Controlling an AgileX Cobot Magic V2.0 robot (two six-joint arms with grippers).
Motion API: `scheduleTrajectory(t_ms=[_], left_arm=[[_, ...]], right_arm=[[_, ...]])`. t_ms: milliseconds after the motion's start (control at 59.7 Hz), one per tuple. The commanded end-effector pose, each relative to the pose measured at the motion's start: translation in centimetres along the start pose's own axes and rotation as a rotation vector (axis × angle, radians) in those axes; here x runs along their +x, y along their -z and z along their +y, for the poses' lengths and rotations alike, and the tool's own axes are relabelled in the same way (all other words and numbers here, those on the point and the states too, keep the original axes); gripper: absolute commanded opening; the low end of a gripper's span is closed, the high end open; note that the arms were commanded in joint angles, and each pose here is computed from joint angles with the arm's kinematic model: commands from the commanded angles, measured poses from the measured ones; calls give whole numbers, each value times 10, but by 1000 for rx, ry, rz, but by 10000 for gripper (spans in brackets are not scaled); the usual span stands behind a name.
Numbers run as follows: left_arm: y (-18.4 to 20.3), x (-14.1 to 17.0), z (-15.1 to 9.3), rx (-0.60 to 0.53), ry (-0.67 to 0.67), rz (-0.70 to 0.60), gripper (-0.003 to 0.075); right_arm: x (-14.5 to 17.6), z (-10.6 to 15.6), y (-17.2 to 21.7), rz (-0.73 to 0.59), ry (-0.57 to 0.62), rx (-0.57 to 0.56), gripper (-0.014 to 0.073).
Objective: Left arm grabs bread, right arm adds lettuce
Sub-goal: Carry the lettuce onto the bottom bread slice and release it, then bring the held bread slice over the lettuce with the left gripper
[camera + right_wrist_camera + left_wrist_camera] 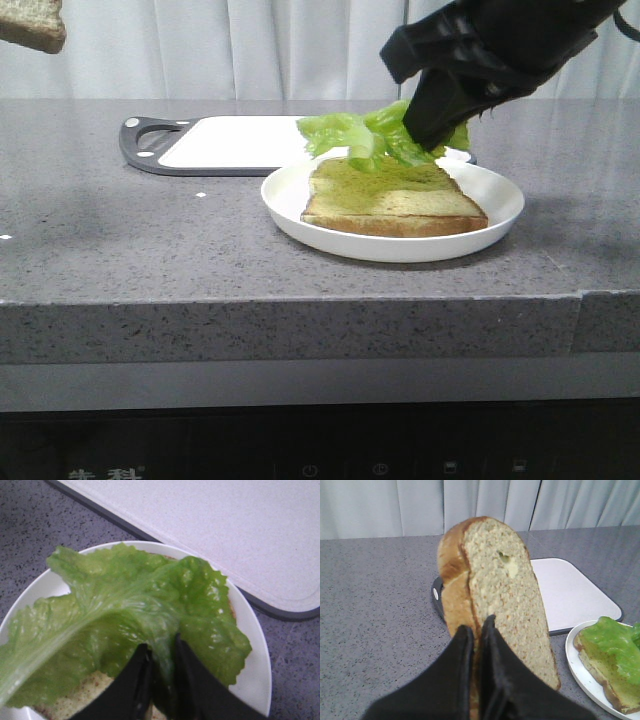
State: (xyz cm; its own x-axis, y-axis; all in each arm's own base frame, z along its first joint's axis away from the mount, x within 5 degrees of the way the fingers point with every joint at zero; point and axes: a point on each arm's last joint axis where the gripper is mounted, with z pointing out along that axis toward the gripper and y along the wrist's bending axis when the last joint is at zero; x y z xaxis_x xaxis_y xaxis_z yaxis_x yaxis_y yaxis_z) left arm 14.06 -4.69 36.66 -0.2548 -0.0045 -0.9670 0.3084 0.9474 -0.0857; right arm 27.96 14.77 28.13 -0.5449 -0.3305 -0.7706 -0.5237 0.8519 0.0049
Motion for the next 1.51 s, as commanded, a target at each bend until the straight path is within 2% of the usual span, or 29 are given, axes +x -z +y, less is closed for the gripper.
scheduleTrajectory(t_ms=[0,134,234,385,552,636,686,921,1021,1155,1222,1323,1490], left_arm=[[5,-16,-1,2,18,-110,-21],[5,-16,-1,2,18,-110,-21],[5,-16,-1,2,18,-110,-21],[5,-16,-1,2,18,-108,-21],[4,-13,-1,4,23,-76,-21],[-3,-9,-1,10,43,-21,-21],[-8,-9,-2,20,70,19,-21],[-51,-18,-12,98,249,238,-20],[-76,-26,-23,213,304,291,-20],[-107,-40,-50,541,472,308,-20],[-125,-43,-57,643,544,318,-20],[-157,-39,-64,707,643,364,-20],[-196,-23,-86,765,656,470,-20]], right_arm=[[-16,-2,11,-106,-1,16,227],[-15,-2,9,-98,-1,15,377],[-17,-1,10,-98,-1,14,433],[-20,-1,18,-126,1,16,448],[-30,1,57,-216,10,16,444],[-27,4,82,-230,14,6,413],[-22,6,96,-244,17,4,358],[17,10,152,-430,19,32,-75],[35,12,171,-469,7,28,-60],[55,16,191,-490,-9,13,-60],[65,18,198,-483,-14,3,-60],[74,20,206,-476,-15,-7,-60],[78,20,212,-476,-13,-9,-60]])
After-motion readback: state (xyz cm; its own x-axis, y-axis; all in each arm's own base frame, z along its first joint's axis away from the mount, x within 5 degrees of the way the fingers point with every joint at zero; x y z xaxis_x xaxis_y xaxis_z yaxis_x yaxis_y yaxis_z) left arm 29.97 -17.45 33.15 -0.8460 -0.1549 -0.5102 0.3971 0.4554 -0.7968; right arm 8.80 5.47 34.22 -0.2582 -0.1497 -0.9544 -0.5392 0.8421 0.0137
